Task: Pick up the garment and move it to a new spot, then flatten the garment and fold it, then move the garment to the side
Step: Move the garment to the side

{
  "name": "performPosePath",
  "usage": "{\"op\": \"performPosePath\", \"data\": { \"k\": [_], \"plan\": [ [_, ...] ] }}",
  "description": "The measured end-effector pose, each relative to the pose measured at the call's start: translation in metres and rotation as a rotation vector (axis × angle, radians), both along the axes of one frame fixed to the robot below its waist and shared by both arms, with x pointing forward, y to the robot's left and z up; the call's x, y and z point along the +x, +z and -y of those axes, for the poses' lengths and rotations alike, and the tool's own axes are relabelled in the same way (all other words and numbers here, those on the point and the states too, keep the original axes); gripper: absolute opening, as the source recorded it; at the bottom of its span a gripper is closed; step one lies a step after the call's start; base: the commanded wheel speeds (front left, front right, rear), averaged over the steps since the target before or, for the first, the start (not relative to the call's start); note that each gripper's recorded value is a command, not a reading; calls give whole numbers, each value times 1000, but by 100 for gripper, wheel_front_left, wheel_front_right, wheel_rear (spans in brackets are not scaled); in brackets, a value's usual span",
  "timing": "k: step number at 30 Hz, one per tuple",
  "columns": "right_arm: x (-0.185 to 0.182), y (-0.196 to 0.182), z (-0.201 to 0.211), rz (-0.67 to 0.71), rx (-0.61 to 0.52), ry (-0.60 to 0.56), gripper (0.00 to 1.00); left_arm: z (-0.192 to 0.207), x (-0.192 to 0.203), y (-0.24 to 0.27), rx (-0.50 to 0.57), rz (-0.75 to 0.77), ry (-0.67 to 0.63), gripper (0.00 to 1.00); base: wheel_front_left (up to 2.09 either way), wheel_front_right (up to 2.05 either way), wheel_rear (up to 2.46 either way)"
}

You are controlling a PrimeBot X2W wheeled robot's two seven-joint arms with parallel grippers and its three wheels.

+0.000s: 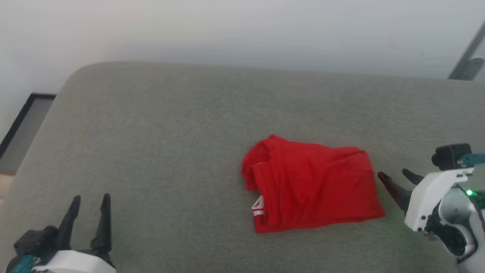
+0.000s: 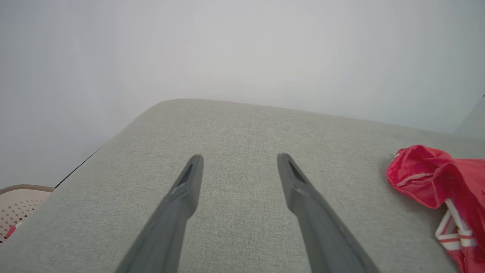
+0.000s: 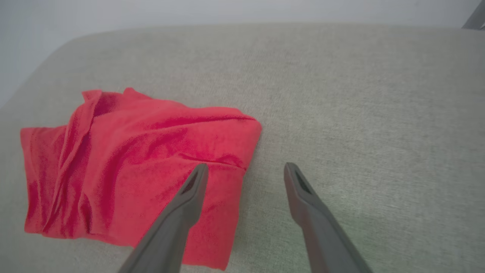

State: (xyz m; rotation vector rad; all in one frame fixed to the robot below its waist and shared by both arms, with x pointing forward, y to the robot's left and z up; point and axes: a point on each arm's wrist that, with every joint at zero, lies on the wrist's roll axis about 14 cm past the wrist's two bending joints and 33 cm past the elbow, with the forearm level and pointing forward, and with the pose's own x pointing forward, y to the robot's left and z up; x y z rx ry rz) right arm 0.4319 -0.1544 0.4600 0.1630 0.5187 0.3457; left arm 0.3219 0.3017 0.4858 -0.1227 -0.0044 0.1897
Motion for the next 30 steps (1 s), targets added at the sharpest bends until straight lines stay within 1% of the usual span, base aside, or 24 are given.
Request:
{"op": "performPosePath", "data": {
  "k": [9, 10, 17, 20, 21, 22, 23, 27, 30],
  "plan": [
    [8, -46, -22, -316, -132, 142, 100, -7, -6, -15, -33, -44, 52, 100, 0, 0, 0],
    [8, -46, -22, -316, -132, 142, 100, -7, -6, -15, -33, -44, 52, 100, 0, 0, 0],
    [10, -73, -36, -509, -160, 192, 100, -8, -3, -27, -49, -85, 73, 100, 0, 0, 0],
    [9, -81, -43, -562, -160, 210, 100, -7, 0, -31, -54, -96, 78, 100, 0, 0, 0],
    [9, -82, -44, -571, -161, 214, 78, -7, -1, -33, -55, -102, 79, 100, 0, 0, 0],
    [9, -83, -46, -575, -163, 219, 78, -7, -1, -34, -56, -107, 81, 100, 0, 0, 0],
    [10, -83, -48, -578, -165, 224, 0, -7, -1, -36, -57, -111, 82, 100, 0, 0, 0],
    [10, -82, -59, -572, -128, 234, 0, -7, 5, -34, -56, -106, 78, 100, 0, 0, 0],
    [13, -78, -54, -553, -120, 217, 0, -5, 10, -35, -58, -108, 69, 100, 0, 0, 0]
  ]
}}
